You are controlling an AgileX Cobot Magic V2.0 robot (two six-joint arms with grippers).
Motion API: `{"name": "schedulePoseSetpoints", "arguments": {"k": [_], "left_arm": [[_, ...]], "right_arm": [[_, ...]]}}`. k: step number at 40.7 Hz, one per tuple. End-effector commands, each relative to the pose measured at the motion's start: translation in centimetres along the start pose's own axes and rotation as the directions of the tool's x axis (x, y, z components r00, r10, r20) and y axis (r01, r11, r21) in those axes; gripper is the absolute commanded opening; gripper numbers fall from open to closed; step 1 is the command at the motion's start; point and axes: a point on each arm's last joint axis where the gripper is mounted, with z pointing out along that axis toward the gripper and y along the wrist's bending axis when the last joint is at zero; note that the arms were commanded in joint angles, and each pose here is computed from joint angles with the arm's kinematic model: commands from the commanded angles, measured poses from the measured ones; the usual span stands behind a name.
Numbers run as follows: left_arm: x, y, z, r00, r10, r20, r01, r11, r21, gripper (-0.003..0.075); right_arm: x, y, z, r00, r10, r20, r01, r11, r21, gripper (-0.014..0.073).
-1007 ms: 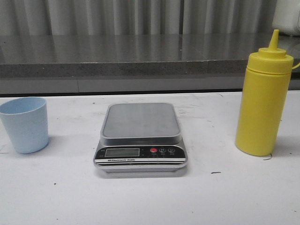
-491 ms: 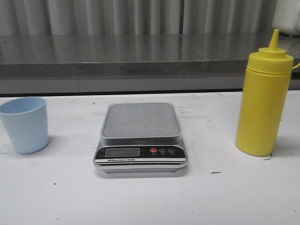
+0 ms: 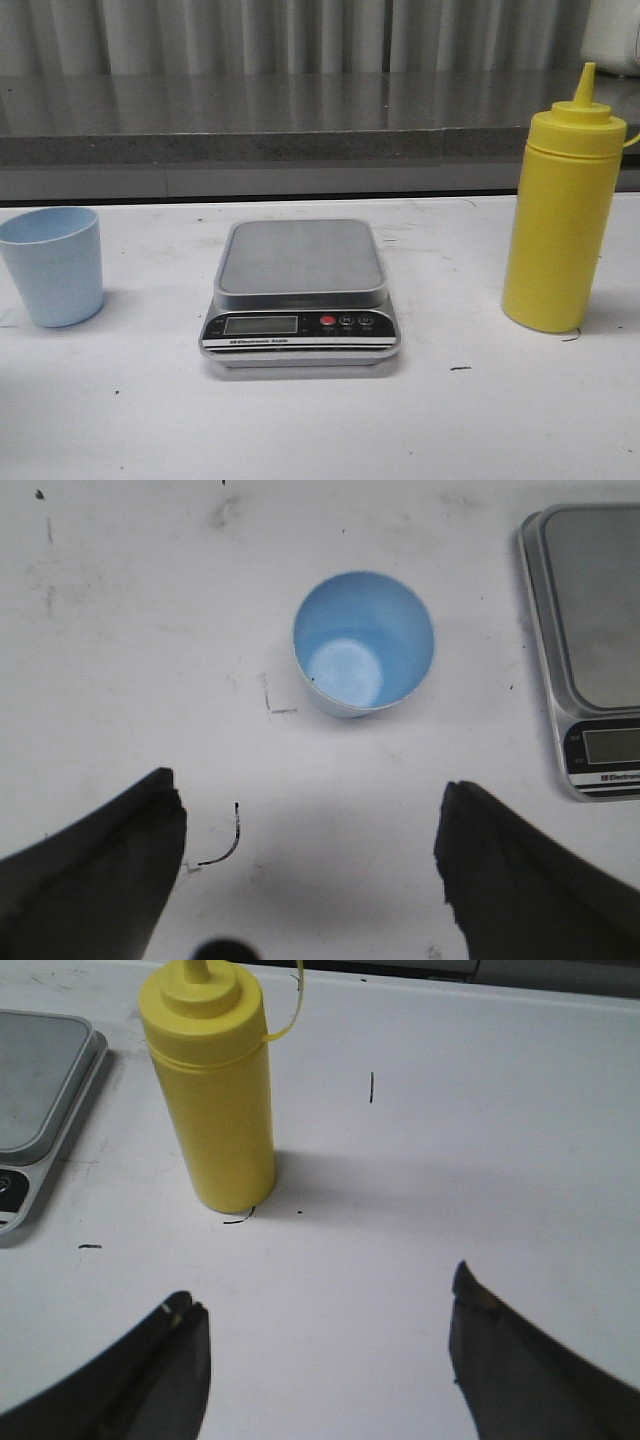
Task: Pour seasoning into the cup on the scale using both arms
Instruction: 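Lower the left gripper over the light blue cup and grasp it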
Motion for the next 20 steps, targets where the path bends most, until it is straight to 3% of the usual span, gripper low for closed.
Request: {"name": "schedulePoseSetpoints", "arguments": {"k": [1, 20], "left_arm": [[-2.1, -0.4, 1.0, 1.0, 0.006, 0.022, -0.006, 1.0, 0.005, 0.0512], [-5.9, -0.1, 10.4, 0.986, 0.047, -0.158, -0.057, 0.997, -0.054, 0.0512]], "right_arm": [[-1.4, -0.1, -0.3, 0.996, -0.018, 0.082, 0.017, 1.0, 0.012, 0.0526], [-1.4, -0.1, -0.3, 0.996, -0.018, 0.082, 0.017, 1.0, 0.012, 0.0526]]}}
